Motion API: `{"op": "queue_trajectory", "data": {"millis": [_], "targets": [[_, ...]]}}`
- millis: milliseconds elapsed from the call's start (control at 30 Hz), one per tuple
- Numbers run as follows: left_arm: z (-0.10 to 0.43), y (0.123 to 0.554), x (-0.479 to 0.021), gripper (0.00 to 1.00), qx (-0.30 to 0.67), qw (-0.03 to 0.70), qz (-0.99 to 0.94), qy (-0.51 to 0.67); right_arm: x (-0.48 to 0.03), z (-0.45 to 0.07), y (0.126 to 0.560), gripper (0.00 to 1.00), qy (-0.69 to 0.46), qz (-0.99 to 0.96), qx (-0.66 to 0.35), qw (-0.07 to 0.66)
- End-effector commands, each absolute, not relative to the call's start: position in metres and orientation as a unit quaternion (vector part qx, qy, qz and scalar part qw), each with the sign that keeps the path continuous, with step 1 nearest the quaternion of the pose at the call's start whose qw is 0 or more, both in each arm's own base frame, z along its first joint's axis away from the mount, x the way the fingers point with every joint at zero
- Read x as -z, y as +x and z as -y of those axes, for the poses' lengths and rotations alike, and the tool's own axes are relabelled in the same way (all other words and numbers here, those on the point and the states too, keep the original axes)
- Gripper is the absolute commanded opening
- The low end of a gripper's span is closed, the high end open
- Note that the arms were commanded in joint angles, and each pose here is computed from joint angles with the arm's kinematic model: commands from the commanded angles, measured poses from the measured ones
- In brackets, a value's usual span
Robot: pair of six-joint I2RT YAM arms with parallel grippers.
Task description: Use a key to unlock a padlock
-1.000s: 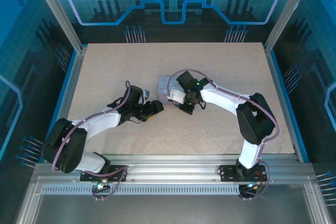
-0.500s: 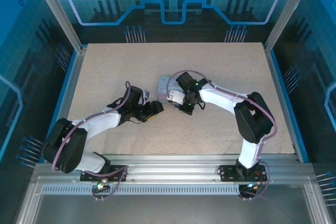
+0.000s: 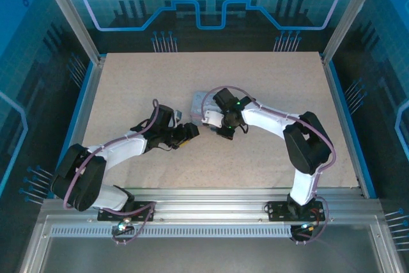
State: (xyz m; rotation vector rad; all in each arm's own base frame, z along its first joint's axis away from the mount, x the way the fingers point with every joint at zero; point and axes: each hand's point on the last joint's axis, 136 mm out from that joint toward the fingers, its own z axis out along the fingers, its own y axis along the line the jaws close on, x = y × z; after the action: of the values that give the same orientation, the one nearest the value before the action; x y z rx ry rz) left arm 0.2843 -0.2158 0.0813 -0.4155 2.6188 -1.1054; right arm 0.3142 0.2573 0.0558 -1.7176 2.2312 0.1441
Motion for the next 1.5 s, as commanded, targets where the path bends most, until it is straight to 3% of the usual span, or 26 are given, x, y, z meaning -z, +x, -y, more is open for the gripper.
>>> {"op": "queue_trajectory", "data": {"millis": [0,1467], "targets": [[0.213,0.278,-0.08,0.67,0.383,0.127,-0.904,-0.14,-0.056,-0.267,0.319,0.0,-0.615,-0.768,-0.052,0.172],[0.209,0.275,-0.085,0.67,0.377,0.133,-0.906,-0.141,-0.062,-0.299,0.328,0.0,-0.654,-0.727,-0.038,0.207]]}}
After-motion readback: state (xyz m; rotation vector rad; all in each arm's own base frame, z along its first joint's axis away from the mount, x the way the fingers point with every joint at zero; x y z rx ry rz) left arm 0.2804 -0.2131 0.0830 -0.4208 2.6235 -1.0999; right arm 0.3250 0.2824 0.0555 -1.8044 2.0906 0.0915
